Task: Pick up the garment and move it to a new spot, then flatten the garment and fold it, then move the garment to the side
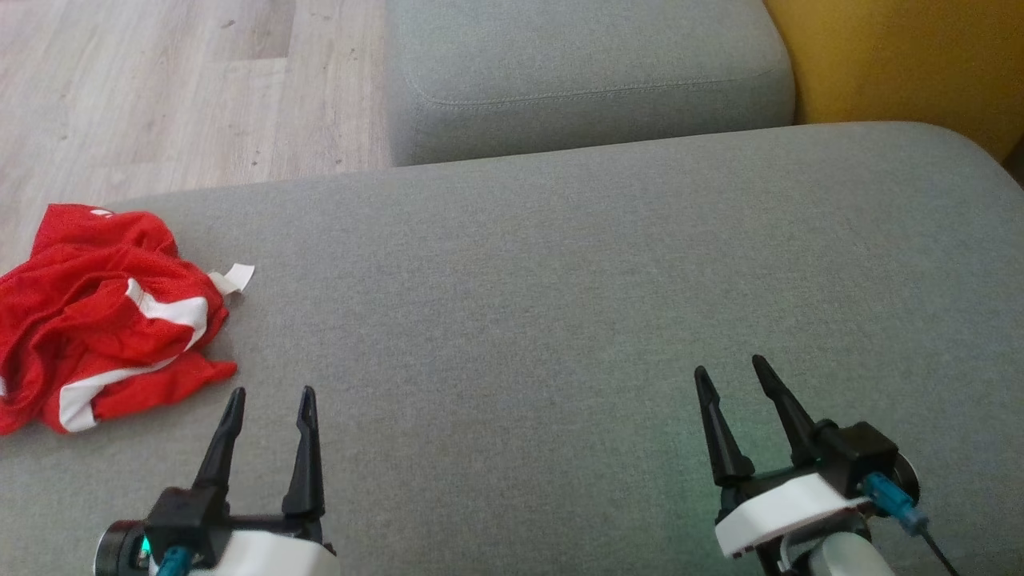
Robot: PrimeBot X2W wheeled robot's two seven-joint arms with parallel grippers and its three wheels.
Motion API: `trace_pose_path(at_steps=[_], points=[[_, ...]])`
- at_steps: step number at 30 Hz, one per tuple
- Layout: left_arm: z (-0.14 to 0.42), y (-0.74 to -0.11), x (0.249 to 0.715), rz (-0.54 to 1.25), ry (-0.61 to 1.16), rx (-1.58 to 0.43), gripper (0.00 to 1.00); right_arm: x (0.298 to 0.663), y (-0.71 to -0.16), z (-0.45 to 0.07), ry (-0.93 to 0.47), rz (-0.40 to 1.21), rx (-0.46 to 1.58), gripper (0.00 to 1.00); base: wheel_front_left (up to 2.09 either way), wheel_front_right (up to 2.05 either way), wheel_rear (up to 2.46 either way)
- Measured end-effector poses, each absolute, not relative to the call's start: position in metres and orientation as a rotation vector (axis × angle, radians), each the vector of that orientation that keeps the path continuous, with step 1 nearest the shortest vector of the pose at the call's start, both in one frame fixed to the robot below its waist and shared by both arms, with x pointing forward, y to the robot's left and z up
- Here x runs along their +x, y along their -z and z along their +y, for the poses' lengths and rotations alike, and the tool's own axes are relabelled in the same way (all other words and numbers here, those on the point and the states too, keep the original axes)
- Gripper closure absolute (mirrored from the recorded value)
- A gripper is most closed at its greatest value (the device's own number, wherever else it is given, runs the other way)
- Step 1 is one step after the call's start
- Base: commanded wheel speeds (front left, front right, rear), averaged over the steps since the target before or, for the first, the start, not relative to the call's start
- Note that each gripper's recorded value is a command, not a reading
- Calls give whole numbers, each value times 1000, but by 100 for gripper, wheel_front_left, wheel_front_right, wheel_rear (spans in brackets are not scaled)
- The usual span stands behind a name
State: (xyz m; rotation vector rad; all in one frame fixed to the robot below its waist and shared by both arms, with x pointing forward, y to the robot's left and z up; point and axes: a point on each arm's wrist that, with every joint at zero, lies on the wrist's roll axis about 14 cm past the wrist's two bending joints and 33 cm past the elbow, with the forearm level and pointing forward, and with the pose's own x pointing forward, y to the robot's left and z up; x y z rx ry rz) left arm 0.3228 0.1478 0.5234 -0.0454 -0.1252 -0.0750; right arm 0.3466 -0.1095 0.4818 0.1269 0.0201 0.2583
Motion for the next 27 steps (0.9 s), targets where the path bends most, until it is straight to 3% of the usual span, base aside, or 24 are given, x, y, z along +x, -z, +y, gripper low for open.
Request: trace_pose_path(at_steps=[27], points=[[159,-517,310,-117,41,-6,0,348,-482,-93,-321,15,56,0,0,0,0]])
